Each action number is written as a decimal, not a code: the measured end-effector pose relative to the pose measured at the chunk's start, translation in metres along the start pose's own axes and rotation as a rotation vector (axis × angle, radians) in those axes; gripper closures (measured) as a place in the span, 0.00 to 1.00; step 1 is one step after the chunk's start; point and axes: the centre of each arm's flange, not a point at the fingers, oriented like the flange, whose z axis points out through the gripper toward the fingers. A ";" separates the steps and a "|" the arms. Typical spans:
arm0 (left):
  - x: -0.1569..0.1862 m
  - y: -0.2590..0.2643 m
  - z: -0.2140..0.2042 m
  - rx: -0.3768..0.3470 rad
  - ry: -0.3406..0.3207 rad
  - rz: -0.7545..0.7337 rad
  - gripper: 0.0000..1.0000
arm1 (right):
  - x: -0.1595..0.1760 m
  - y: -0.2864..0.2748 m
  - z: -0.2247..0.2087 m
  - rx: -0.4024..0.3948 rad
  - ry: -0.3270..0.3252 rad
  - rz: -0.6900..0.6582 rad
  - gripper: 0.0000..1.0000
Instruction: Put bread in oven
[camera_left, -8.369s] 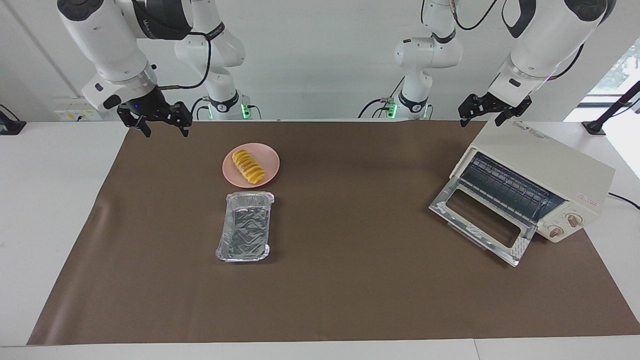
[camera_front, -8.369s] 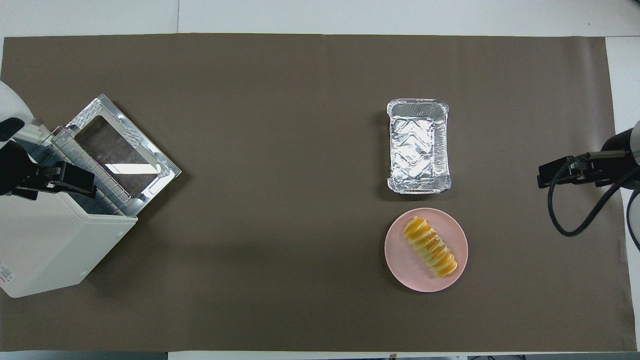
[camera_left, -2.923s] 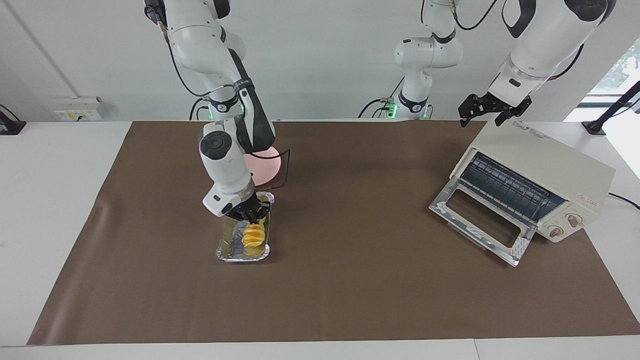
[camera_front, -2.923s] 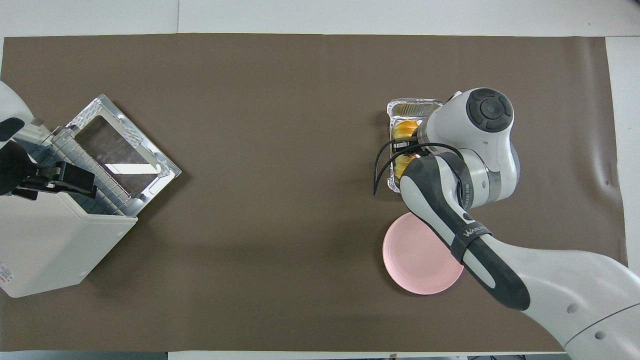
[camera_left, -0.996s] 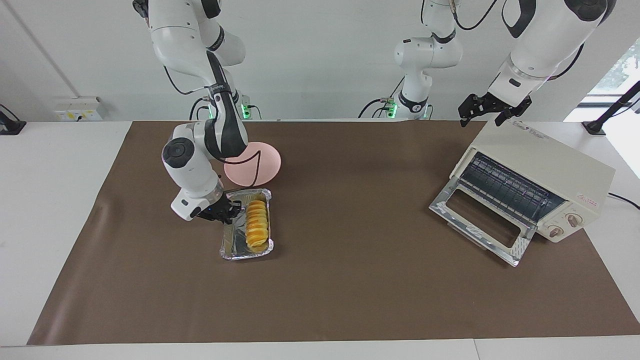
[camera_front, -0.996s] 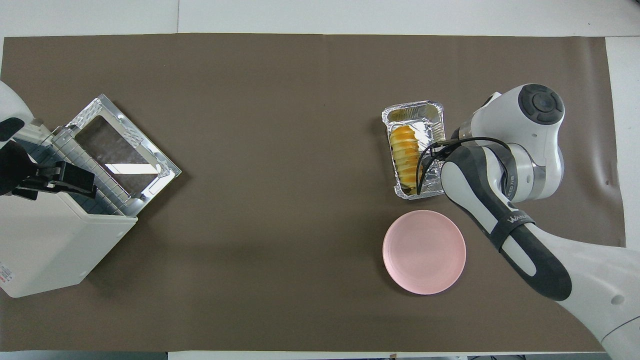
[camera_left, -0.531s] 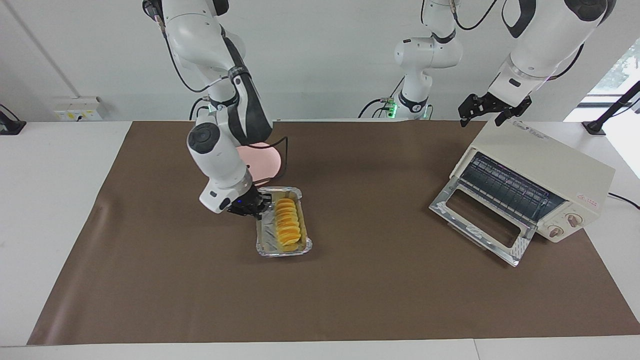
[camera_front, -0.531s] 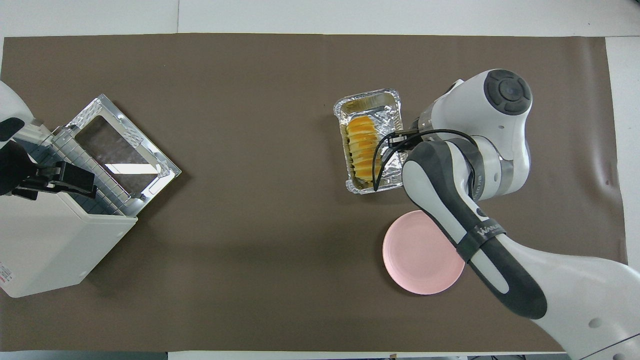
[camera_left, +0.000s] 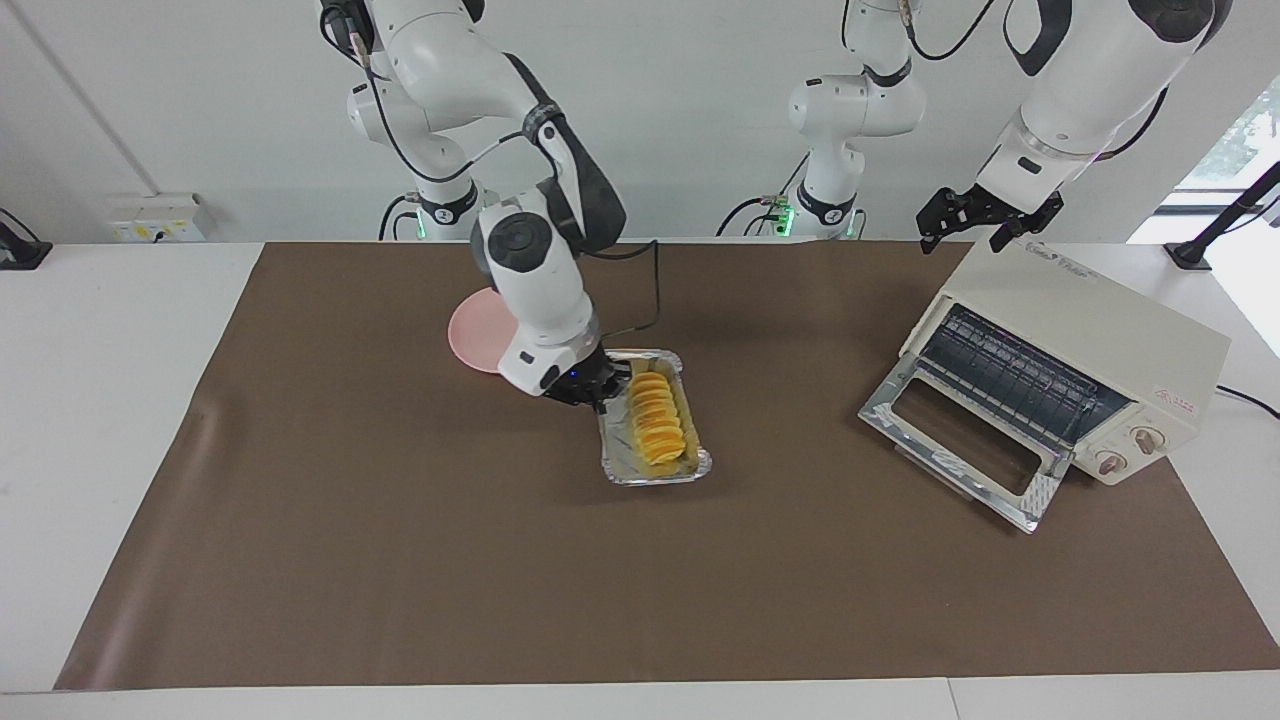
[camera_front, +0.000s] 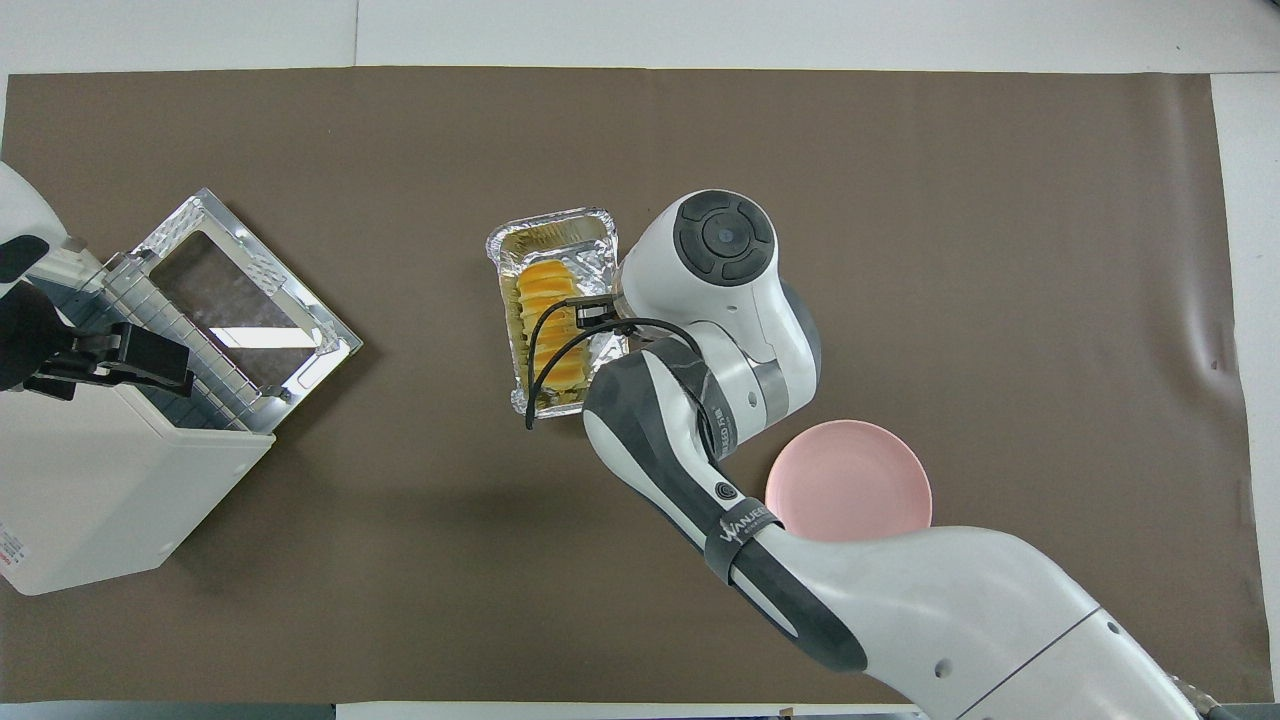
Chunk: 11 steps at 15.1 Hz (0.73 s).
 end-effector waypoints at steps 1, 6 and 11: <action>0.000 0.000 0.000 0.000 0.000 0.000 0.00 | 0.002 0.002 0.008 0.000 0.005 0.004 0.98; 0.000 0.000 0.000 0.000 0.000 0.000 0.00 | 0.001 0.008 0.021 -0.021 -0.025 0.007 0.81; 0.000 0.000 0.000 0.000 0.000 0.000 0.00 | 0.014 0.027 -0.053 -0.067 0.002 0.012 0.29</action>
